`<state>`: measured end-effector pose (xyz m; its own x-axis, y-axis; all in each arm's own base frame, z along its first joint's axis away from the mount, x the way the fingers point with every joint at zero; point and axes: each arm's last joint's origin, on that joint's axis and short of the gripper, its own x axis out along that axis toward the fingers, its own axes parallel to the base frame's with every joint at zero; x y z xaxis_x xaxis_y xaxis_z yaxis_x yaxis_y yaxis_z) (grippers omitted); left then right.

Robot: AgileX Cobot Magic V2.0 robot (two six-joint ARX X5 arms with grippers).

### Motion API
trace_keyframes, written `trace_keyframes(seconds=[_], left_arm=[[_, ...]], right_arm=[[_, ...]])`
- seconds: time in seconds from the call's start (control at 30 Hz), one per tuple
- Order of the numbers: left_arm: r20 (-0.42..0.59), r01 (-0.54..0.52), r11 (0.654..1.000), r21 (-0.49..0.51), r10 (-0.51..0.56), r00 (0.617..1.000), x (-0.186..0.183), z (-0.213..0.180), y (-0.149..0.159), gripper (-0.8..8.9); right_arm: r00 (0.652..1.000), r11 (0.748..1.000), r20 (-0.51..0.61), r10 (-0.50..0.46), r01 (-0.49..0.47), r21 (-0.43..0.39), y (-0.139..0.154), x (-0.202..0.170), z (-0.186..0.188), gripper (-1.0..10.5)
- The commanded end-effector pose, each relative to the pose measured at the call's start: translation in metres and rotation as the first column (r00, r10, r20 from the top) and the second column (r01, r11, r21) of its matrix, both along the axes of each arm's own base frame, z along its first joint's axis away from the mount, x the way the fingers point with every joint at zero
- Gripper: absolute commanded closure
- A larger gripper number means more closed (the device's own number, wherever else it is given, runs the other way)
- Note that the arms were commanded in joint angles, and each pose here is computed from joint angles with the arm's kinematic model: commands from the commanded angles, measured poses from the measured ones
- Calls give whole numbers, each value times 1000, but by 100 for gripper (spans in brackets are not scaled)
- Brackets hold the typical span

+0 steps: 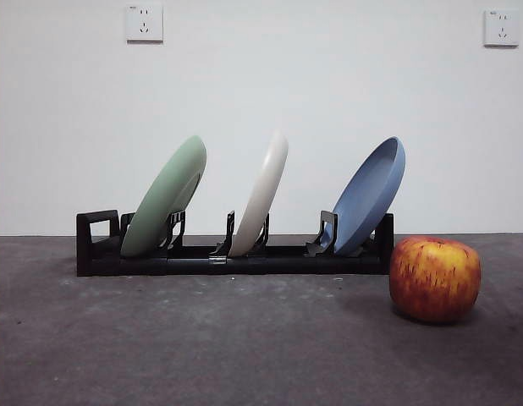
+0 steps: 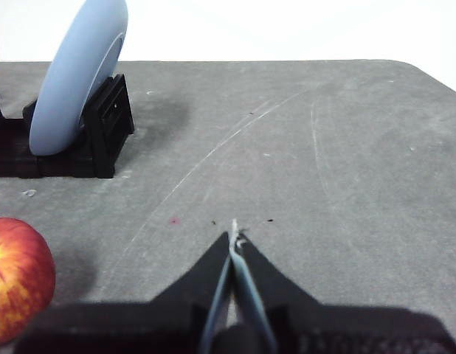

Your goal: Take the green plate from the plate rack,put the plate on the table,take the apple from the table,put the apple in the plate

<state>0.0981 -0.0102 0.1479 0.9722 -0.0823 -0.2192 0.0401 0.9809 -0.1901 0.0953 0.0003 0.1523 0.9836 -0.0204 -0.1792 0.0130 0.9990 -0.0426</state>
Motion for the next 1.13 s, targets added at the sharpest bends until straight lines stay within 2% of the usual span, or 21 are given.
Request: trace_keyframes(seconds=[0.03, 0.1, 0.17, 0.33, 0.37, 0.43, 0.5, 0.63, 0.77, 0.87, 0.97, 1.03, 1.13], left_arm=[[17, 3, 1000, 8, -3, 1000, 1, 0, 0, 814], [24, 1, 1000, -4, 0, 1000, 1, 1, 0, 814], [31, -6, 999, -37, 7, 1000, 1, 2, 0, 814], [26, -30, 980, -197, 36, 999, 1, 5, 0, 819], [29, -18, 976, -217, 24, 999, 1, 7, 0, 819], [47, 36, 972, -231, -26, 999, -1, 15, -2, 819], [67, 86, 968, -237, -72, 995, -2, 26, -3, 819], [119, 161, 958, -239, -136, 984, -5, 60, -5, 819], [121, 165, 958, -235, -140, 983, -4, 98, -5, 819], [102, 169, 967, -193, -152, 983, 0, 128, -5, 818], [72, 217, 967, -134, -208, 975, 8, 159, -7, 818], [38, 258, 960, -110, -255, 966, 15, 180, -9, 818], [-27, 328, 940, -96, -332, 943, 28, 208, -13, 818]], right_arm=[[1000, 1000, 0, -3, 3, 24, 0, 0, -2, 946], [1000, 997, 0, -14, 14, 82, 0, 0, -2, 946], [999, 983, 0, -32, 32, 183, 0, 0, -2, 946], [997, 908, 3, -75, 67, 413, 0, 0, 0, 946], [997, 891, 8, -76, 64, 450, 0, 0, 2, 948], [997, 871, 28, -70, 48, 488, 1, -1, 11, 950], [997, 870, 57, -55, 20, 493, 1, -4, 23, 957], [991, 882, 126, -40, -24, 470, 1, -9, 59, 957], [986, 903, 166, 16, -86, 421, 3, -9, 101, 957], [982, 914, 184, 34, -105, 391, 3, -7, 135, 954], [977, 913, 195, 84, -154, 377, 4, -2, 169, 952], [971, 910, 181, 158, -215, 355, 7, 4, 190, 948], [949, 882, 131, 286, -314, 352, 10, 18, 217, 948]])
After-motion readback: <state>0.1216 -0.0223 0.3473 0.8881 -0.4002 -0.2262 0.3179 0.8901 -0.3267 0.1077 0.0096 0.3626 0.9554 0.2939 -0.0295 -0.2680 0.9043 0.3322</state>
